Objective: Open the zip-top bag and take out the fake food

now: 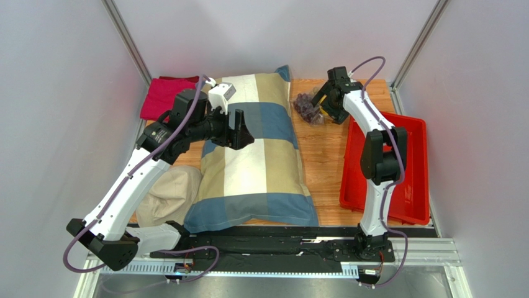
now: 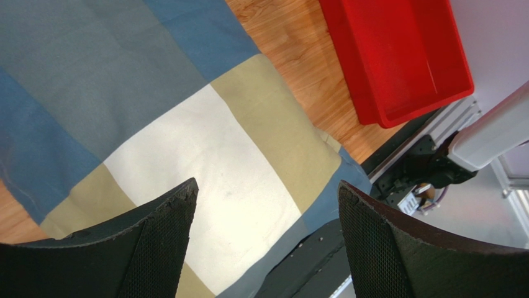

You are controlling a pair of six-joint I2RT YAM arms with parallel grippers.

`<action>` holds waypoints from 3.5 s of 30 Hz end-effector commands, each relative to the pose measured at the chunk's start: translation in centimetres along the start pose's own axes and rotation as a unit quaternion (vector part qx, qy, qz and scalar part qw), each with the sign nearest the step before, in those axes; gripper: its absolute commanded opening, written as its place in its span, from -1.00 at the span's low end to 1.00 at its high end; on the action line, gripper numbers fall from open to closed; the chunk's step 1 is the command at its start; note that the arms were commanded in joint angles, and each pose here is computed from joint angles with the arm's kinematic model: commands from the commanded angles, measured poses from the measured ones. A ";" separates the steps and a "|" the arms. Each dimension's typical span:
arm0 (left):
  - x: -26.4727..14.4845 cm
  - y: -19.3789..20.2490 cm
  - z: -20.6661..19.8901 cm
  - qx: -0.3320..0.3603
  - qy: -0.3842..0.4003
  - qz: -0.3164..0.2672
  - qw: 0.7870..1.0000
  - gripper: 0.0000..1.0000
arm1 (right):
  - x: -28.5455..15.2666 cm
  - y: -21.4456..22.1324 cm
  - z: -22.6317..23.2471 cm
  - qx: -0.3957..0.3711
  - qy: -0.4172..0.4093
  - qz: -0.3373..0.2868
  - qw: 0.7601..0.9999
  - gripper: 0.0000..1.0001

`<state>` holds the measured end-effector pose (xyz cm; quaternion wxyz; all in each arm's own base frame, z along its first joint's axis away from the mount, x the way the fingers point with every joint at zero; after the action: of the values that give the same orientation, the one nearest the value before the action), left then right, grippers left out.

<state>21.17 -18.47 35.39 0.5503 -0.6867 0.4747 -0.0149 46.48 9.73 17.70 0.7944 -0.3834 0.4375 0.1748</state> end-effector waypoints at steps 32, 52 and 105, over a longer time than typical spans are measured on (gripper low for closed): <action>1.3 2.0 -1.0 -0.018 0.074 0.082 0.994 0.69 | 5.6 -16.0 -7.1 -0.141 -0.181 -0.017 0.973 0.89; 6.0 -3.3 -2.5 -0.011 0.090 -0.001 0.996 0.68 | 1.4 -14.6 -1.5 -0.053 -0.340 0.049 0.938 -1.00; 29.4 -5.3 -9.2 0.175 0.063 -0.152 0.971 -1.00 | -16.6 -1.4 -0.9 0.001 -0.133 0.075 0.988 -0.53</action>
<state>35.15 -45.78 28.15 0.6193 -0.6356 0.4004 -0.2281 38.27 8.97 29.25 0.8244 -0.3120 0.3856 0.2726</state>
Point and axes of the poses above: each gripper's point midway between its finger pads, its own x axis out along the fingers, its own z axis along the line the jaws close on, y = z × x, the point moved 6 cm from there along -x, back along the fingers
